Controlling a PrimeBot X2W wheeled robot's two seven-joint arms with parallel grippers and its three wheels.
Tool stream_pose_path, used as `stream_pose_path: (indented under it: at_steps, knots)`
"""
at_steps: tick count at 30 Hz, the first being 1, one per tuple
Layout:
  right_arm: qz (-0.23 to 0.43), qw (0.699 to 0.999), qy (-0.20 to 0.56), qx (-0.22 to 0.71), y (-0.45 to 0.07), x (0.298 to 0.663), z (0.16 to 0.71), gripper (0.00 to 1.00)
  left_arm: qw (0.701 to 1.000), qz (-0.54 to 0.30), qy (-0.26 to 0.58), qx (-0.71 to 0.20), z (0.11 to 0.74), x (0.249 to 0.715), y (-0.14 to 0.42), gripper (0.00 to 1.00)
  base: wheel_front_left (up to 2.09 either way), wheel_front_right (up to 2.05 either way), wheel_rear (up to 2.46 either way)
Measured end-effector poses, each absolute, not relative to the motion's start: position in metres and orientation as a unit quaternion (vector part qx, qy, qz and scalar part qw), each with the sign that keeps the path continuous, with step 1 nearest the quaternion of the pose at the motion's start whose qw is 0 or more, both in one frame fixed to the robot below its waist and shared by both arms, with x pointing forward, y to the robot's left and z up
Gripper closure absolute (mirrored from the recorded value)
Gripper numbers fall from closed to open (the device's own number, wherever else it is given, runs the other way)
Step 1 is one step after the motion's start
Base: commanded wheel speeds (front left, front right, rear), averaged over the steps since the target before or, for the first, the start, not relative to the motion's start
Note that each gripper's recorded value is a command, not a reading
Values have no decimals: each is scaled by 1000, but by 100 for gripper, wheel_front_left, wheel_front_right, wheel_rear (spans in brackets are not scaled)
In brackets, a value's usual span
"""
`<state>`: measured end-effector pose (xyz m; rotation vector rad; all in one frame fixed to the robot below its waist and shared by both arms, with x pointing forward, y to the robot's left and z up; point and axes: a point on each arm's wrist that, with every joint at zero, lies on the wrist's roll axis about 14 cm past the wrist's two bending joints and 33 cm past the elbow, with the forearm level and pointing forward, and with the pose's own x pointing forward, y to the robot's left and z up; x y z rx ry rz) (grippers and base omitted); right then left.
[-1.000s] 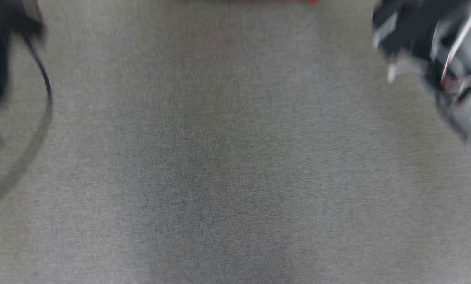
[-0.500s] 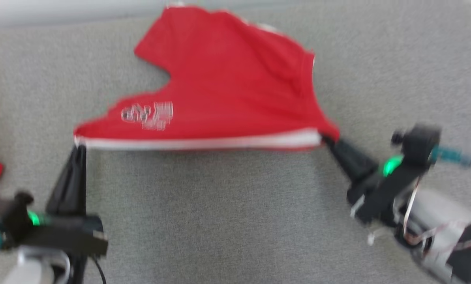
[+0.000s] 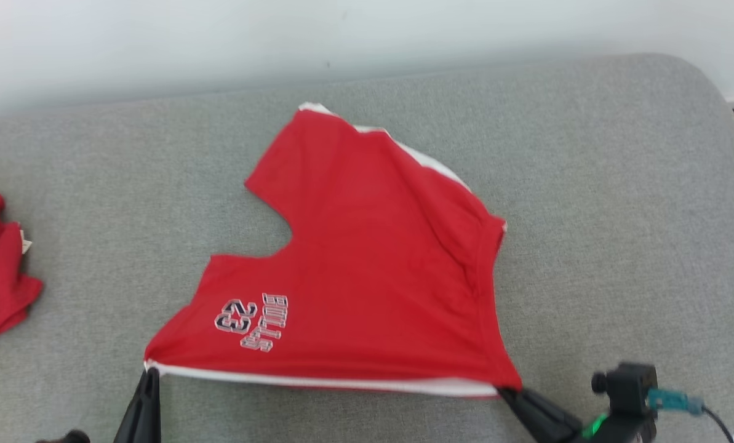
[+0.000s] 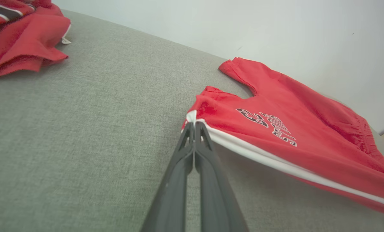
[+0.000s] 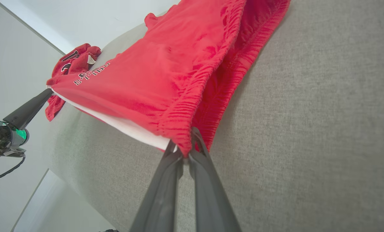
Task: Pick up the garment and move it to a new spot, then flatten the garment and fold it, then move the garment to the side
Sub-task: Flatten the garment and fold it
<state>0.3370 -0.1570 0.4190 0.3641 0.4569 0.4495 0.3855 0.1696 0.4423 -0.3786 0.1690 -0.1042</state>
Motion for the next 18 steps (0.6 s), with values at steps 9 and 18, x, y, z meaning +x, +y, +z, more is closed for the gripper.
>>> stream_pose_path:
  at_steps: [9,18]
  knots:
    - [224,916,256,212,-141,290,411,100,979,-36,83,-183,439,360,180,100,0,0,0]
    - [214,922,211,243,-135,306,438,100,985,-97,49,-132,465,384,166,100,0,0,0]
